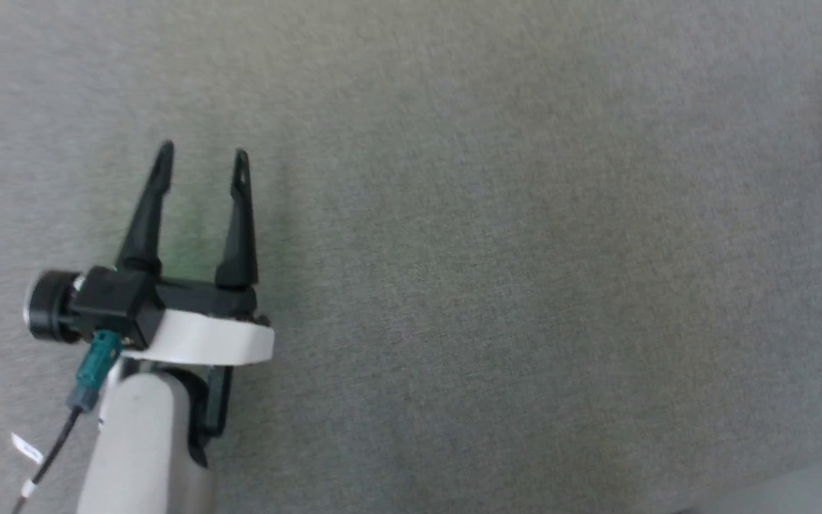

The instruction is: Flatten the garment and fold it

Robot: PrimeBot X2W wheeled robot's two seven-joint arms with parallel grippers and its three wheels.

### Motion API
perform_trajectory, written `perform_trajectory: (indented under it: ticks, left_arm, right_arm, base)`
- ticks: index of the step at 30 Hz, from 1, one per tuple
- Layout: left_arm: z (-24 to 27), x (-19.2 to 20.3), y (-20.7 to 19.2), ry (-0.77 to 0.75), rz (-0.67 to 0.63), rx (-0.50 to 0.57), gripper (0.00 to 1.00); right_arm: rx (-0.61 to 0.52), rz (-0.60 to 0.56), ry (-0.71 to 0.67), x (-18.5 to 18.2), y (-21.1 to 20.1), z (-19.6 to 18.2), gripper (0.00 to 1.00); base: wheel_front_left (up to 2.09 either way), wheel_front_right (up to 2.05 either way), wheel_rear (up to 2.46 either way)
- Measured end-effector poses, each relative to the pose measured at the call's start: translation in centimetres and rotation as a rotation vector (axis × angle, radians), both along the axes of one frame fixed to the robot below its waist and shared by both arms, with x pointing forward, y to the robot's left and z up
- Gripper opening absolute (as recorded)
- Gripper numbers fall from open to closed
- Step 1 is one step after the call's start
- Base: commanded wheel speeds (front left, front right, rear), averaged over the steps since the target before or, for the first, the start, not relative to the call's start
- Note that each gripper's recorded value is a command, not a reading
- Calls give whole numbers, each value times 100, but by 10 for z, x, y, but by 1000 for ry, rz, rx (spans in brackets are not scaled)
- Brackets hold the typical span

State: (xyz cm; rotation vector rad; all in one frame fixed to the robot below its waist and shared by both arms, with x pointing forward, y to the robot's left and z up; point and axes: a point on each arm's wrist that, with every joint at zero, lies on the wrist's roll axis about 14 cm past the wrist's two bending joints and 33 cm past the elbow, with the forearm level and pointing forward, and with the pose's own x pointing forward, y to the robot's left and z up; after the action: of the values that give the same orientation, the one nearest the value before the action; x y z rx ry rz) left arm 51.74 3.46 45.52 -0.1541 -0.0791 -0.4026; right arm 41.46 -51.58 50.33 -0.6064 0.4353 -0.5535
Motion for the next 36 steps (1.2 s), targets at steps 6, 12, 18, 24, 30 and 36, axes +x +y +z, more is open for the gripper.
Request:
perform_trajectory:
  ticks: [6,12,18,24,30,36]
  left_arm:
    - [11,-22,14,28,47,-22,100]
    - [34,-47,32,17,95,-37,100]
    - [58,-72,51,-16,140,-49,100]
    - [71,-94,72,-36,194,-39,100]
    - [74,-115,90,-37,244,-33,100]
    - [75,-131,106,-37,294,-30,100]
  right_arm:
    - [61,122,-159,15,34,19,100]
    - [187,299,-375,23,102,43,100]
    - [328,441,-512,1,178,48,100]
    - [444,532,-574,-20,246,54,100]
    - [528,578,-573,-39,288,47,100]
    - [578,611,-539,-51,315,36,100]
  base:
    - [0,0,0]
    - [0,0,0]
    - [0,0,0]
    - [0,0,0]
    - [0,0,0]
    - [0,0,0]
